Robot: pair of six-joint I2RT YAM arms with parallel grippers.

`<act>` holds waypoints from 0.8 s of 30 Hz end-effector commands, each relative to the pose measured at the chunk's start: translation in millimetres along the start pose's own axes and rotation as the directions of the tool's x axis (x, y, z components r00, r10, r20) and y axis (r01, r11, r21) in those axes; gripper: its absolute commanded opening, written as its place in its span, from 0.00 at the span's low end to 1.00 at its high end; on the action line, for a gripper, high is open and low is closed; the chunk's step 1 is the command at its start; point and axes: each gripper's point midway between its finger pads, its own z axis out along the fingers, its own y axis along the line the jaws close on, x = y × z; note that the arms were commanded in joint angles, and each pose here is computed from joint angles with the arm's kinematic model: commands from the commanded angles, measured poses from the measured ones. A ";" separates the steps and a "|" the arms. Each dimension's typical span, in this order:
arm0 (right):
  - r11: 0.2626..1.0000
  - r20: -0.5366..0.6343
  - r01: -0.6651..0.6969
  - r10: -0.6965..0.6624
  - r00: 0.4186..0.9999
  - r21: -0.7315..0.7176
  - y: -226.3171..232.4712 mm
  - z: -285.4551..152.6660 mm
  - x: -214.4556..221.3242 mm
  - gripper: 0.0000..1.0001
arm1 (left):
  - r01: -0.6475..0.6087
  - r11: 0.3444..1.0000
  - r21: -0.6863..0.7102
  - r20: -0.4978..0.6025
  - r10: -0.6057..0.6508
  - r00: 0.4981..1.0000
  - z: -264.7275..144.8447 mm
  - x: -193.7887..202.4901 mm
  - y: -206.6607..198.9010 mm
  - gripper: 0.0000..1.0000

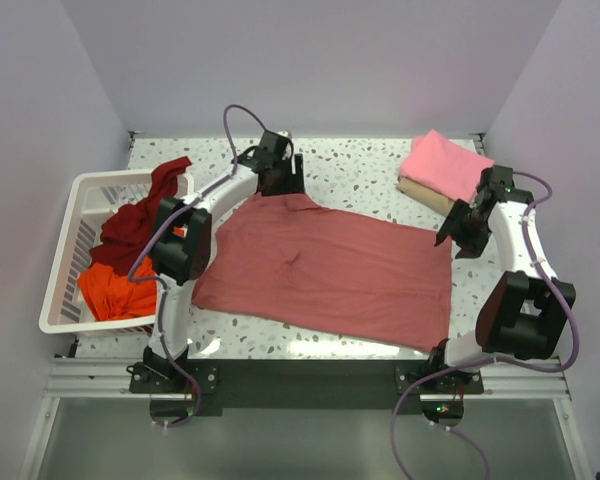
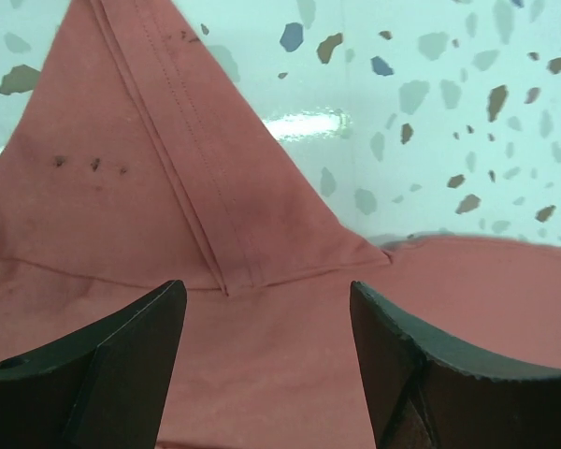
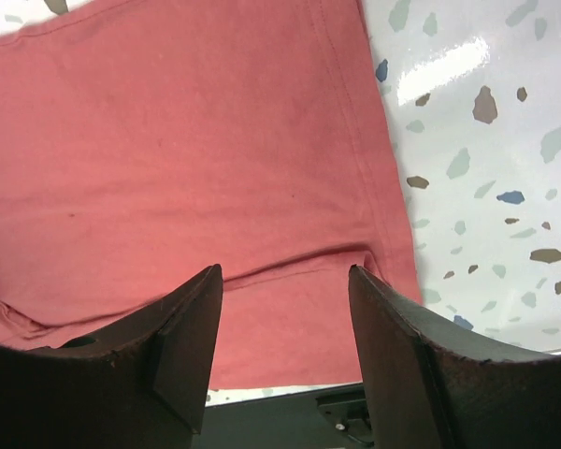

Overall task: Fold and stack the t-shirts
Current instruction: Fold the tshirt

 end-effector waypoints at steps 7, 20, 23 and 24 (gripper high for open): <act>0.999 -0.007 0.004 -0.005 1.000 -0.044 2.2 -18.8 16.9 0.56 | 0.057 0.997 -0.050 0.029 -0.055 0.998 35.3 -24.6 14.2 0.70; 0.999 -0.019 0.000 -0.001 1.000 -0.044 -0.6 -22.0 28.0 0.54 | 0.079 0.993 -0.089 -0.041 -0.083 0.996 54.5 0.3 29.0 0.61; 0.999 -0.021 0.000 -0.001 1.000 -0.041 -2.2 -22.3 30.3 0.54 | 0.084 0.992 -0.095 -0.062 -0.090 0.994 54.6 10.3 31.6 0.60; 0.999 -0.021 0.000 -0.001 1.000 -0.041 -2.3 -22.3 30.7 0.54 | 0.083 0.992 -0.098 -0.065 -0.090 0.994 55.4 12.9 33.1 0.60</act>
